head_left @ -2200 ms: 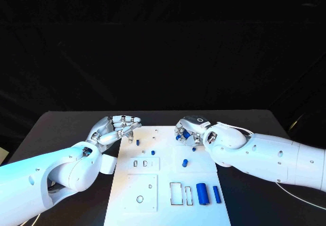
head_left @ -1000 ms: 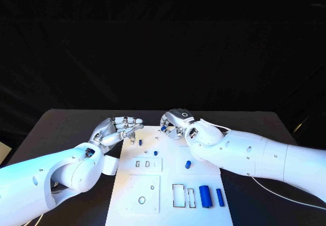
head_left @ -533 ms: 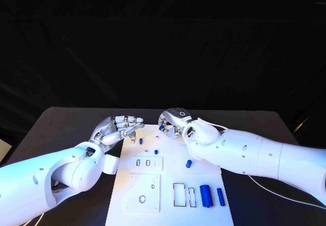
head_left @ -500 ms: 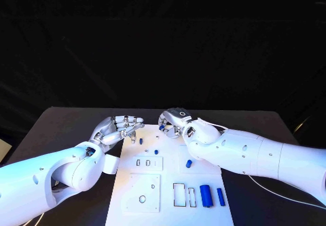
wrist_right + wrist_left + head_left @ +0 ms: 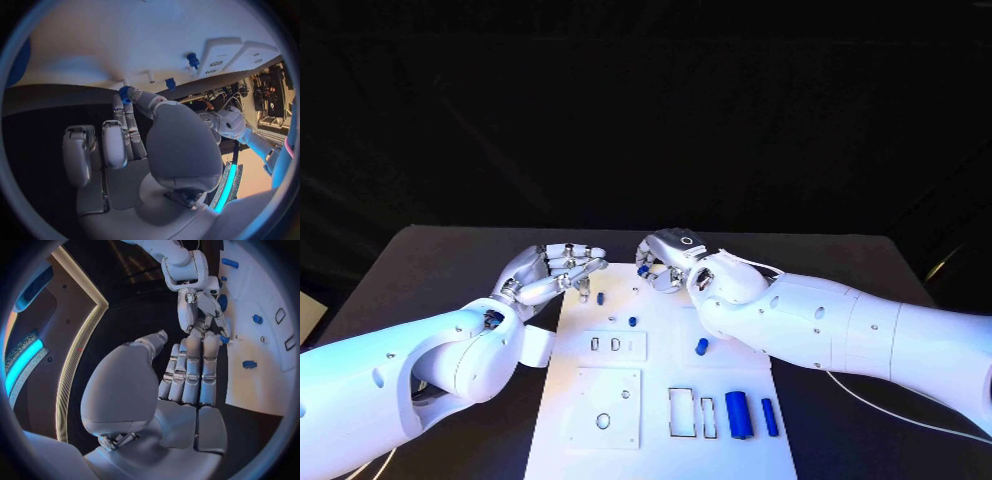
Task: Assemble the parts on the task board
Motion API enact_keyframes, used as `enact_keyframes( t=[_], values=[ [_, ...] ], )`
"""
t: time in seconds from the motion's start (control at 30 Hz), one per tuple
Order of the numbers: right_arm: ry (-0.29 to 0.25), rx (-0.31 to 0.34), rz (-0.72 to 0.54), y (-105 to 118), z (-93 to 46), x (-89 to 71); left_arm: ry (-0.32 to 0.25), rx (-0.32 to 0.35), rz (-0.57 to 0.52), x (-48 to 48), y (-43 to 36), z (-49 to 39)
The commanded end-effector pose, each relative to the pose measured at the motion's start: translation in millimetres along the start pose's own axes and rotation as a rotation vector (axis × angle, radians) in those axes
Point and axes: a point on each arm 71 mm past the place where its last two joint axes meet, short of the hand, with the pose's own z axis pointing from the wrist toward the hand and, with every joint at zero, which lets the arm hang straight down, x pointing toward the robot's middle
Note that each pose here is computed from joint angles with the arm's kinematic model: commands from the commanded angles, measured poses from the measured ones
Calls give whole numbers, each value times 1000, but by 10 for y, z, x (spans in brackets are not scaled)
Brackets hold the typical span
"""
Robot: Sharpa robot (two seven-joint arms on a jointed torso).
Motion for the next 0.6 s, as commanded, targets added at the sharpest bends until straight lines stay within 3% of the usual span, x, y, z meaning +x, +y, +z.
enact_keyframes(
  t=[0.03,0.6],
  values=[
    [31,-15,-3,29,-1,27,14,9,-10,17,-14,11],
    [22,-11,-2,21,9,23,13,8,-10,10,-8,20]
  ],
)
